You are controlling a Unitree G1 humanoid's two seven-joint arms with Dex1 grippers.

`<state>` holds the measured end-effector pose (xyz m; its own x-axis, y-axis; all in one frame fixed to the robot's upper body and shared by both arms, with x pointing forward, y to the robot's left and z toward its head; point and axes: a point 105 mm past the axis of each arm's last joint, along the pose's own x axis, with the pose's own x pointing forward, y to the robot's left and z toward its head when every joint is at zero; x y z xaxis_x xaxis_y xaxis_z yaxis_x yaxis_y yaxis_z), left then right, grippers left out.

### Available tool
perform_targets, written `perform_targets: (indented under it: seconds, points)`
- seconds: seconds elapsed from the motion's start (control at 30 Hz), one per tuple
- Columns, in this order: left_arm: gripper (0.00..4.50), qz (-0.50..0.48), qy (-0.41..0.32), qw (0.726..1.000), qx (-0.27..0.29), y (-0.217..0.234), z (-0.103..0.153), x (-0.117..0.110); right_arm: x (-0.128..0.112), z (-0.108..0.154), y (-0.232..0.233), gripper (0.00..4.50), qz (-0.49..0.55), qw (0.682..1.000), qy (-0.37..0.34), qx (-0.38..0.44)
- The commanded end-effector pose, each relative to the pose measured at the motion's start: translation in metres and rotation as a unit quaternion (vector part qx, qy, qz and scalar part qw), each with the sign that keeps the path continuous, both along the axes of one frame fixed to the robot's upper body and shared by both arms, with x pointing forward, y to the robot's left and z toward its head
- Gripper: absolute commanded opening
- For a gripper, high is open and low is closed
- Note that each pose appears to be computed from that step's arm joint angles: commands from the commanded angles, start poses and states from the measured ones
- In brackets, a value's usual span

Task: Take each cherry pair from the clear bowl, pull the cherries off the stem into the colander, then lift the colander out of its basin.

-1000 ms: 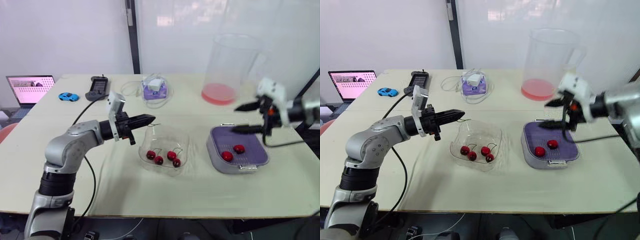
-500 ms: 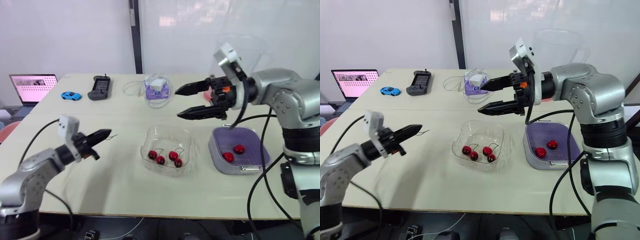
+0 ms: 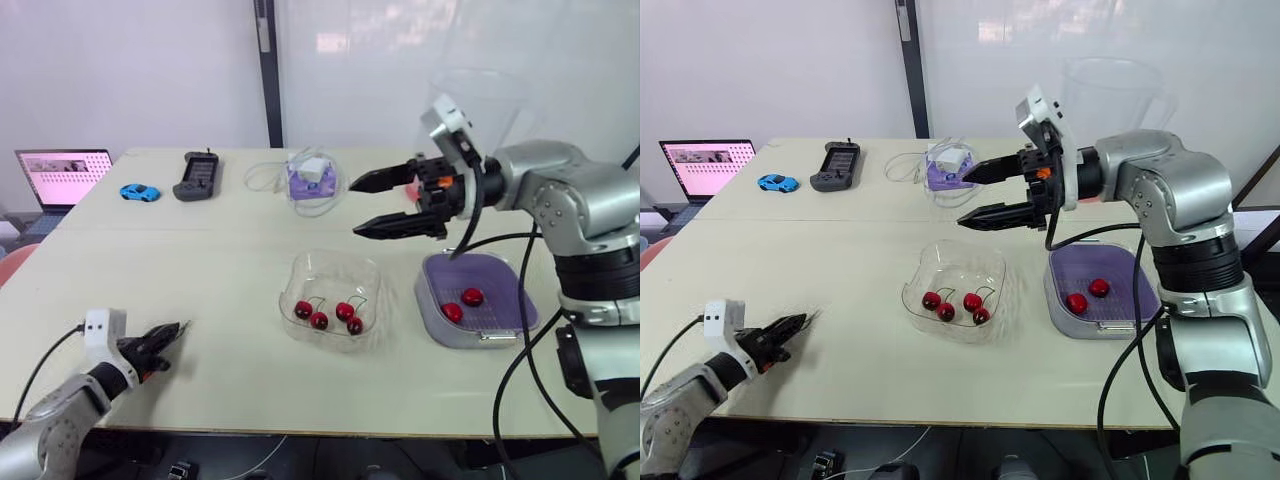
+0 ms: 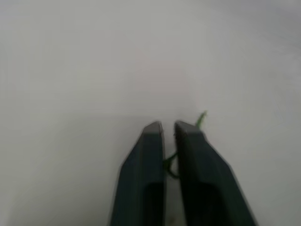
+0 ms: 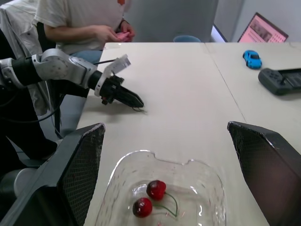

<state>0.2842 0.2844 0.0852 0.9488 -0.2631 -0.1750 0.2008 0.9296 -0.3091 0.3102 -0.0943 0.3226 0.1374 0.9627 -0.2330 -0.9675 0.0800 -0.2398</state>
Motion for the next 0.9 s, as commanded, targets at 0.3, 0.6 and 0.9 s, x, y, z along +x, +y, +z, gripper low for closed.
perform_targets:
  seconds: [0.3,0.6,0.9]
  points:
    - [4.47,0.016,-0.154,0.988,0.011,0.032,0.089,0.008,-0.013,0.016,-0.015,4.50,-0.031,0.999,-0.015,-0.010]
    - [4.47,-0.318,-0.183,0.921,0.132,-0.073,0.146,0.001,-0.014,-0.002,-0.016,4.50,-0.064,0.994,-0.051,-0.068]
    - [4.47,-0.415,-0.208,0.862,0.206,-0.112,0.156,0.000,-0.002,-0.047,0.005,4.50,-0.113,0.973,0.040,-0.199]
